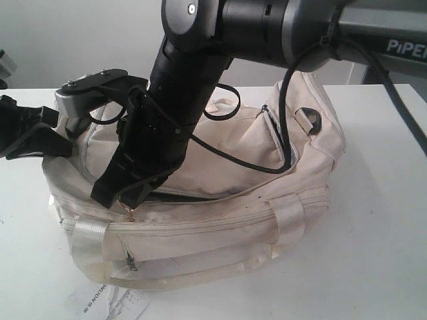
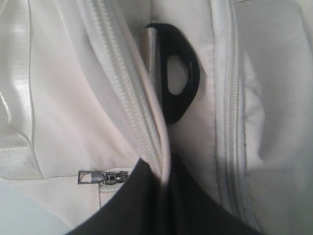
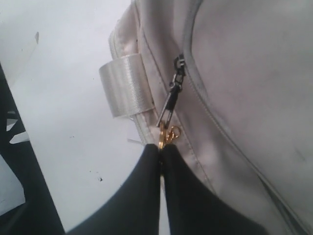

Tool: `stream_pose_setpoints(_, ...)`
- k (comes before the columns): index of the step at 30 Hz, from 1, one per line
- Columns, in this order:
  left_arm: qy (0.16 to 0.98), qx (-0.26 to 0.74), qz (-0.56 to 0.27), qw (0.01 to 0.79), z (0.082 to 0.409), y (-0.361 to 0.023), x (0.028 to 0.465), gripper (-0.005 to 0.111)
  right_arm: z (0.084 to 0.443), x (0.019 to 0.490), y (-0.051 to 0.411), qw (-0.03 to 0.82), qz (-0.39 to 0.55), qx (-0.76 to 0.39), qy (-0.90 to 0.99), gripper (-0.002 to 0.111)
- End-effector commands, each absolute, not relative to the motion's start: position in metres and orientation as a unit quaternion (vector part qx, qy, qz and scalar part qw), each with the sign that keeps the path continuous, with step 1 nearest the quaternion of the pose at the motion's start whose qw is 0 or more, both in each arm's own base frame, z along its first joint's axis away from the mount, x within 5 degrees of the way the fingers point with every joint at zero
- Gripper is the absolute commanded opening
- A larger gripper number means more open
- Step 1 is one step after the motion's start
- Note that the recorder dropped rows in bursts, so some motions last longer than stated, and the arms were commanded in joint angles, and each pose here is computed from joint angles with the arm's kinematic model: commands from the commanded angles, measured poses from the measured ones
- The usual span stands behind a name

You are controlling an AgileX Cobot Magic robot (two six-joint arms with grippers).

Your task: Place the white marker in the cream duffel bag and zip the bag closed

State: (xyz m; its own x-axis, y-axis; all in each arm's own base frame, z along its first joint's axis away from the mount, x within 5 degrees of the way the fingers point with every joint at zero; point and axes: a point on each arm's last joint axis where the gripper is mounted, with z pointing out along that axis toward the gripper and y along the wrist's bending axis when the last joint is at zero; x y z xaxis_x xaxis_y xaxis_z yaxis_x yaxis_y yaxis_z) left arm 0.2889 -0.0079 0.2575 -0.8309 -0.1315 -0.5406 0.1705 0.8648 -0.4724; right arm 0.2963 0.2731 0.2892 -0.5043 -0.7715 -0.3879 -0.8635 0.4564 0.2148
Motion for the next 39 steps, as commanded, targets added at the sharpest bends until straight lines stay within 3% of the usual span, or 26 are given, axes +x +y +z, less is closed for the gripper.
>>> stream_pose_setpoints(1, 0.919, 0.005, -0.252, 0.302, 0.257, -0.007, 0.290, 0.000, 0.290, 0.291, 0.268, 0.096, 0.187, -0.489, 0.846, 0.000)
stream_pose_setpoints(39, 0.920, 0.006, -0.252, 0.301, 0.257, -0.007, 0.290, 0.000, 0.296, 0.280, 0.248, 0.100, 0.135, -0.489, 0.856, 0.000)
